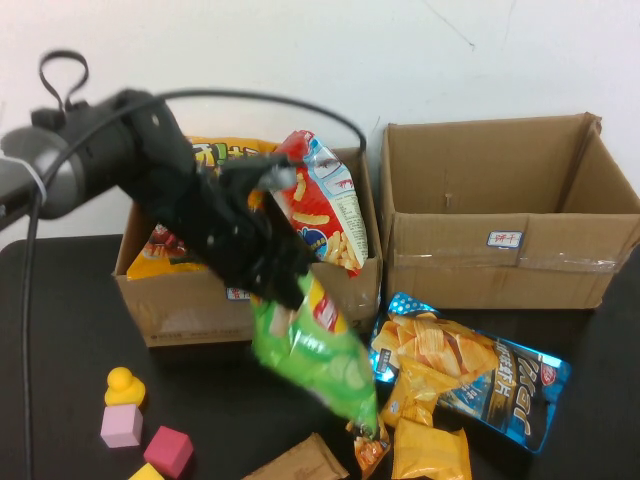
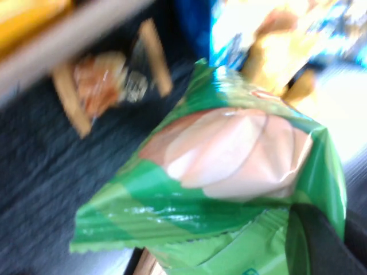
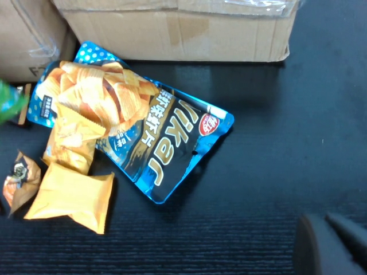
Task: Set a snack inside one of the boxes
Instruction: Pick up the potato chip, then place the potato chip in the potato chip box, then pick up the biscuit
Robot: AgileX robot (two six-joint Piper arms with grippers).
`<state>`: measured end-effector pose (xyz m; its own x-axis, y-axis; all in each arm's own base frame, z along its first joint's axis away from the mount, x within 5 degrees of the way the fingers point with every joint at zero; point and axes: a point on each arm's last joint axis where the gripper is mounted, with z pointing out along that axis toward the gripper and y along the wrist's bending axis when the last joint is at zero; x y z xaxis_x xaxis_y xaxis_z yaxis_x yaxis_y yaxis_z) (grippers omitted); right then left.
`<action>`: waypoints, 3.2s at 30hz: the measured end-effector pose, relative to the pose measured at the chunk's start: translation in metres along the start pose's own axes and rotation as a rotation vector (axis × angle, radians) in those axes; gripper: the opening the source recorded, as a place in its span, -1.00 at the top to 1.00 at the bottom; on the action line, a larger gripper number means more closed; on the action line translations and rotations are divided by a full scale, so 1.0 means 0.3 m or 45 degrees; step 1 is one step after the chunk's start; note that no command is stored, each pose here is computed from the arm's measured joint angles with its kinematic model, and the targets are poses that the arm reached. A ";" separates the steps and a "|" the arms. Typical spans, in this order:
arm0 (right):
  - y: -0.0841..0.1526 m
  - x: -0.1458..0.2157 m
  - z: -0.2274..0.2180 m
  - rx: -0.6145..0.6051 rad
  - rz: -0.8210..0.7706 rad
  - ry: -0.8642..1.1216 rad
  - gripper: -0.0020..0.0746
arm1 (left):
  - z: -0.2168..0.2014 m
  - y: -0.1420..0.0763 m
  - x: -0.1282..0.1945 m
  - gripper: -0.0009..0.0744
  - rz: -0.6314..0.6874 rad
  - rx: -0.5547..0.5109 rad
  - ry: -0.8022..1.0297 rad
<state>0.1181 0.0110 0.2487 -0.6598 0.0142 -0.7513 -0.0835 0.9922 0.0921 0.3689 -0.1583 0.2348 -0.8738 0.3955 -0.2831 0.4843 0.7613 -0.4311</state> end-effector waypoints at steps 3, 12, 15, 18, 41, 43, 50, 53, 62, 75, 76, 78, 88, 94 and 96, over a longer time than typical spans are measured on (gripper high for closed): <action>0.000 0.000 0.000 -0.001 0.002 0.000 0.95 | -0.068 -0.037 -0.044 0.97 0.009 0.013 -0.091; 0.000 0.000 0.000 -0.001 0.002 0.000 0.95 | -0.239 -0.105 -0.142 0.97 0.083 0.018 -0.274; 0.000 0.000 0.000 -0.001 0.002 0.000 0.95 | -0.314 -0.094 -0.169 0.97 0.061 0.012 -0.370; 0.000 0.000 0.000 -0.001 0.002 0.000 0.95 | -0.404 -0.059 -0.189 0.97 0.030 0.019 -0.489; -0.003 0.000 0.000 0.013 -0.020 0.000 0.95 | -0.491 0.243 -0.279 0.98 -0.023 -0.187 -0.950; -0.005 0.000 0.000 0.022 -0.052 0.002 0.95 | -0.564 0.197 -0.258 0.98 0.046 -0.263 -0.974; 0.005 -0.001 0.000 -0.020 -0.231 -0.006 0.95 | -0.827 0.002 -0.096 0.98 0.179 -0.542 -1.005; 0.019 -0.004 -0.001 -0.076 -0.250 -0.026 0.95 | -0.876 -0.059 -0.005 0.98 0.192 -0.603 -1.015; 0.077 -0.021 -0.011 -0.312 -0.349 -0.133 0.95 | -0.794 -0.187 0.384 0.98 0.146 -0.599 -1.020; 0.169 -0.010 0.065 -0.601 -0.728 -0.066 0.80 | -0.428 -0.132 0.743 0.98 0.154 -0.520 -0.750; 0.179 -0.006 0.077 -0.621 -0.769 -0.052 0.71 | -0.406 -0.127 0.758 0.98 0.153 -0.513 -0.750; 0.202 0.004 0.113 -0.662 -0.873 -0.014 0.45 | -0.373 -0.116 0.778 0.98 0.150 -0.509 -0.758; 0.352 -0.020 0.328 -0.767 -1.203 0.146 -0.28 | -0.327 -0.097 0.791 0.98 0.145 -0.498 -0.863; 0.456 -0.006 0.513 -0.723 -1.275 0.244 -0.34 | -0.330 -0.096 0.787 0.98 0.179 -0.518 -0.875; 0.479 0.006 0.566 -0.721 -1.265 0.289 -0.35 | -0.330 -0.096 0.787 0.98 0.183 -0.519 -0.874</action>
<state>0.2317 0.1745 0.1496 -0.2306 -0.8174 -0.5280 -0.9221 0.3568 -0.1497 0.1441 -0.0359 0.2652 -0.5177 0.2009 -0.8317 0.4193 0.9069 -0.0419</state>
